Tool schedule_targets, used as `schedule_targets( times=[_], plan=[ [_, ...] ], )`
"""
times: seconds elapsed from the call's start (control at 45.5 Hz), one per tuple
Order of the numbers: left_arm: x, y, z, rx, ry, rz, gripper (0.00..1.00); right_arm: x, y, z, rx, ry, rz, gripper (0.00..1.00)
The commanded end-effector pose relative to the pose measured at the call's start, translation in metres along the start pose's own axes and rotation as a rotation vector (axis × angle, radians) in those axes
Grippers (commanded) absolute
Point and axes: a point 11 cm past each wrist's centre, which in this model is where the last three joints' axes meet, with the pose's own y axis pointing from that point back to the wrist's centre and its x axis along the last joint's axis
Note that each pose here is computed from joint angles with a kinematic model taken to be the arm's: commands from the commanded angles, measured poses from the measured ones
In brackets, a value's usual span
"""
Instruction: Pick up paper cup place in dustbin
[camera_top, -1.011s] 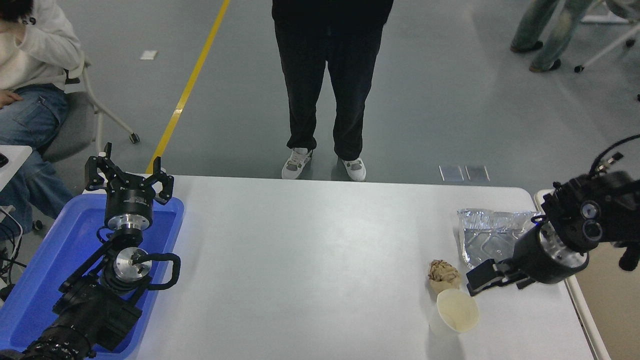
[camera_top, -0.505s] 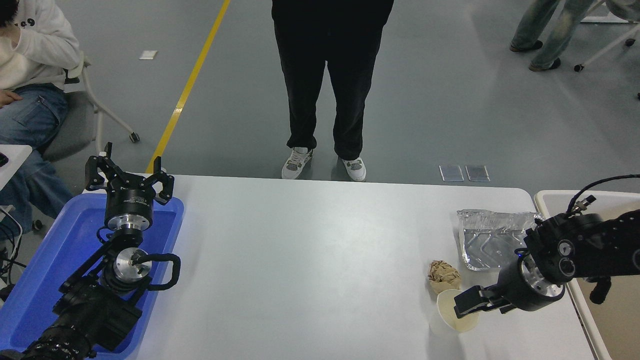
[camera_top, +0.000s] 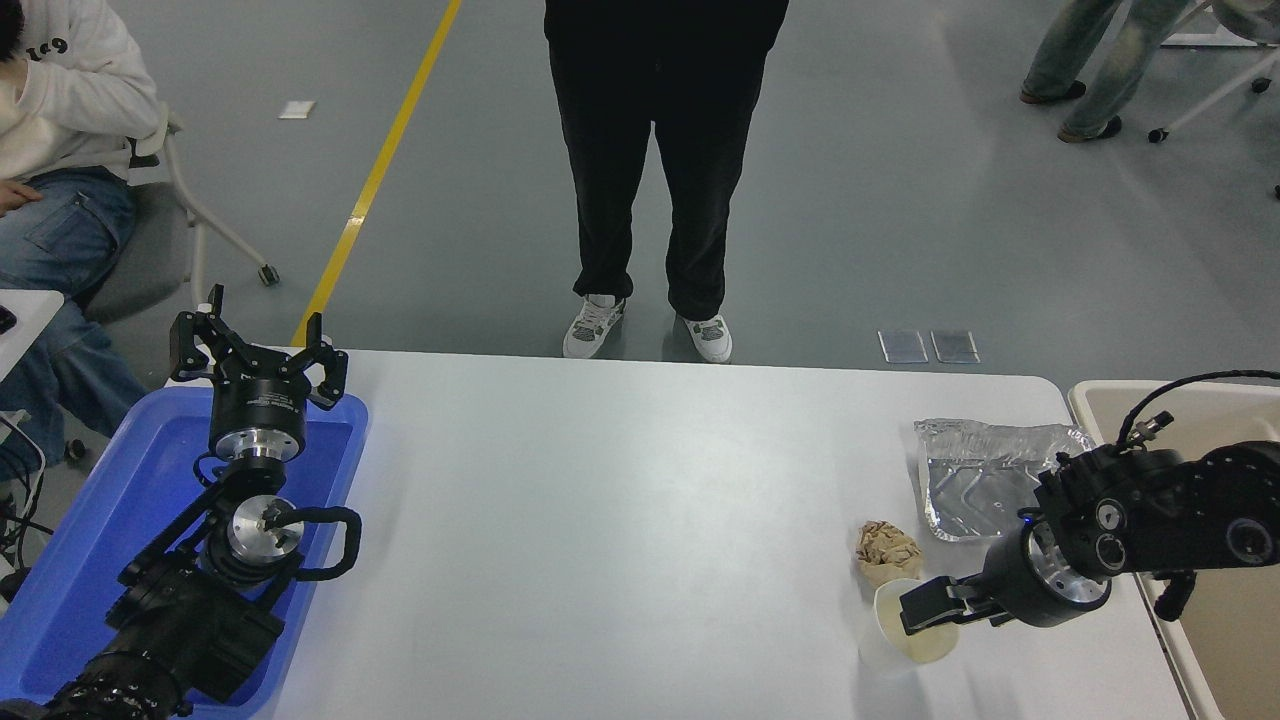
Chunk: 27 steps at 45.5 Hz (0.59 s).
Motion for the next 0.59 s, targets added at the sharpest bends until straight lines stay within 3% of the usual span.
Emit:
schedule_targets(
  times=[0.0, 0.132, 0.22, 0.462, 0.527, 0.571],
  plan=[
    [0.0000, 0.0000, -0.0001, 0.000, 0.001, 0.000, 0.99, -0.0007, -0.0037, 0.0001, 0.010, 0.012, 0.002, 0.86],
    [-0.0001, 0.0000, -0.0001, 0.000, -0.001, -0.001, 0.99, -0.0023, -0.0034, 0.0005, 0.025, 0.039, -0.002, 0.63],
    [0.0000, 0.0000, -0.0001, 0.000, 0.001, 0.000, 0.99, -0.0029, -0.0022, -0.0001, 0.045, 0.050, -0.002, 0.59],
    [0.0000, 0.0000, -0.0001, 0.000, 0.001, 0.000, 0.99, -0.0029, -0.0015, -0.0016, 0.064, 0.059, -0.003, 0.38],
    [0.0000, 0.0000, -0.0001, 0.000, 0.001, 0.000, 0.99, -0.0023, -0.0014, -0.0022, 0.065, 0.060, -0.002, 0.24],
    [0.0000, 0.0000, -0.0001, 0.000, 0.001, 0.000, 0.99, -0.0026, -0.0012, -0.0012, 0.062, 0.059, -0.002, 0.00]
  ],
)
